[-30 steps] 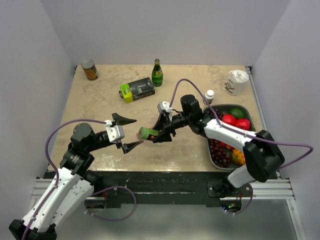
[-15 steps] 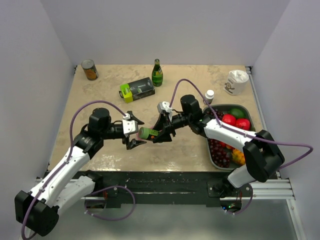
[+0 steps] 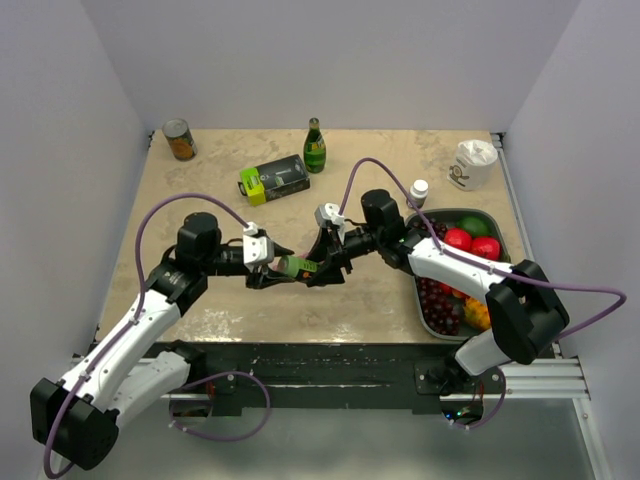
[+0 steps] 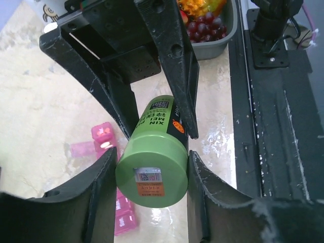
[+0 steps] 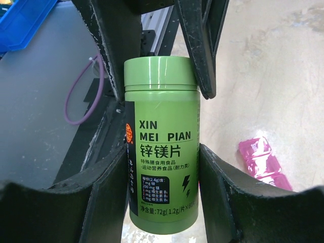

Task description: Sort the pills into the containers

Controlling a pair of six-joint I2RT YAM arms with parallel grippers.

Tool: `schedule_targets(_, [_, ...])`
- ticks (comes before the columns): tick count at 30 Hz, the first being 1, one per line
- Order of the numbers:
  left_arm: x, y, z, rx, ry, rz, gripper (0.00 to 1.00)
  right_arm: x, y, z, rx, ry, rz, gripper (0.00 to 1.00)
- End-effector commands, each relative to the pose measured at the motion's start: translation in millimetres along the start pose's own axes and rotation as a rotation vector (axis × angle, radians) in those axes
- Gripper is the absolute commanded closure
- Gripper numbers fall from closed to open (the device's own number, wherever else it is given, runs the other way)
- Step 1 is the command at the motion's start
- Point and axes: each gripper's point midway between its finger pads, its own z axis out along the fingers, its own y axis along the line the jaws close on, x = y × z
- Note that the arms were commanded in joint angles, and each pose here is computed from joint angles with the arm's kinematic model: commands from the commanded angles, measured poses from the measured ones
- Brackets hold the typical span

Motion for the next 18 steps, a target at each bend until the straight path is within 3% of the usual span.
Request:
schedule_targets(1, [-6.2,-7.6,4.4,0.052,-0.034,-0.07,1.0,-22.6,-3.7,1.3,0.005,-0.032,-0.069,1.0])
schedule_targets(2, [-3.7,-7.5,3.8,0.041,-0.025,-0.09,1.0,-22.9,-4.8,1.2,0.011,-0.031,-0.069,1.0])
schedule_targets(6, [8.7,4.6,-5.3,-0.146,-0.002,-0.233,1.0,-23.2,-9.3,-0.6,0.046,-0.022,-0.086,0.47])
schedule_targets(7, [12.0,9.7,-9.0,-0.206,0.006,-0.267,1.0,-24.0,-11.6,-2.1,0.061,-0.018,-0.106,0.25])
schedule_targets(10, [28.0,24.0,-26.9,-0.402,0.045,-0.355,1.0,-26.4,-34.4,-15.2,0.19,0.0,-0.116,0.01])
schedule_targets(12, [47.7,38.7,-45.8,-0.596,0.099,-0.493,1.0,-28.1,-54.7,-33.8,0.288,-0.004,-0.104,0.01])
schedule_targets(18, [90.4,78.0,-88.7,-0.977,0.215,-0.692,1.0,-29.7,-88.1,-73.8,0.462,-0.049,-0.047,0.01])
